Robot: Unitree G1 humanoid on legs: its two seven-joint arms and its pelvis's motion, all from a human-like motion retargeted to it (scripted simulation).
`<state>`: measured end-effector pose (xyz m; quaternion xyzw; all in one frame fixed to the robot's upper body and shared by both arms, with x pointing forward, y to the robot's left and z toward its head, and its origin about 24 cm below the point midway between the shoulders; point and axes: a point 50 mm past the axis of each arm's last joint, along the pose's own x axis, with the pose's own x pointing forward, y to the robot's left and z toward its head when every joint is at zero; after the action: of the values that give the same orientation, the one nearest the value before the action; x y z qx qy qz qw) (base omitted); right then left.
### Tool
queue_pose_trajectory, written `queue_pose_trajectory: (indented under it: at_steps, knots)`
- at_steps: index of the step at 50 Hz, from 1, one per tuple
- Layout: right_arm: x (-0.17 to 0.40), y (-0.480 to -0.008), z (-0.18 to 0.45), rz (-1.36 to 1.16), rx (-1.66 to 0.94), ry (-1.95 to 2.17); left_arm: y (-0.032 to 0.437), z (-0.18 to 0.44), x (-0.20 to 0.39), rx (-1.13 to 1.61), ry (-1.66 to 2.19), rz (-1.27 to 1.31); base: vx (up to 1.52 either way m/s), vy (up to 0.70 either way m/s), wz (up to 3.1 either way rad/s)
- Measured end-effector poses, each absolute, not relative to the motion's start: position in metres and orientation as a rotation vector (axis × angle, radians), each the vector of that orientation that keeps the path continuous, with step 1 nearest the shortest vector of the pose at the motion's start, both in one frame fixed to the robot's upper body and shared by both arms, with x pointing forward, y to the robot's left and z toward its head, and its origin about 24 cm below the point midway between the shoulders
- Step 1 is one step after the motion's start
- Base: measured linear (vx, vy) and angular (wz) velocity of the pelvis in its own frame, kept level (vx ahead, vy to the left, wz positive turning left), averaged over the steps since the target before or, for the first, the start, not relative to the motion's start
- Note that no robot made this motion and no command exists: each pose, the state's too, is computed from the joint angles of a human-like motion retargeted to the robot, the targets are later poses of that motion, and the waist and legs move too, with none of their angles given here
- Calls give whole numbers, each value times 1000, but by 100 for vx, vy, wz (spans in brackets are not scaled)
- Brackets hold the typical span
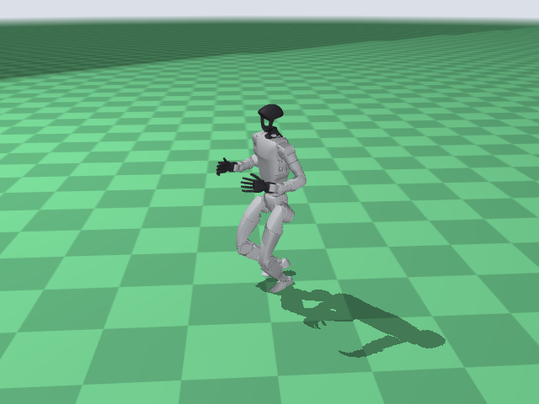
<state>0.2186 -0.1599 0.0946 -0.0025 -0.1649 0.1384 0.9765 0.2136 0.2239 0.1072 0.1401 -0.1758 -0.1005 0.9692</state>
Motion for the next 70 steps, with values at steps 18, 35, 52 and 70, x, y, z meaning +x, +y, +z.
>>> queue_pose_trajectory:
  at_steps: [18, 35, 52, 70]
  knots:
    - [216, -184, 151, 173, 69, -598, 182, 71, 211, 185, -201, -399, 5, -2, 78]
    - [230, -146, 199, 362, 213, -812, 233, 95, 197, 421, -266, -134, 13, 7, 45]
    - [193, -180, 101, 259, 86, -327, 185, 228, 192, 463, -1026, -136, 7, -7, 153]
    - [251, -142, 242, 220, -133, -976, 182, 159, 212, 555, -624, -289, -10, -7, 237]
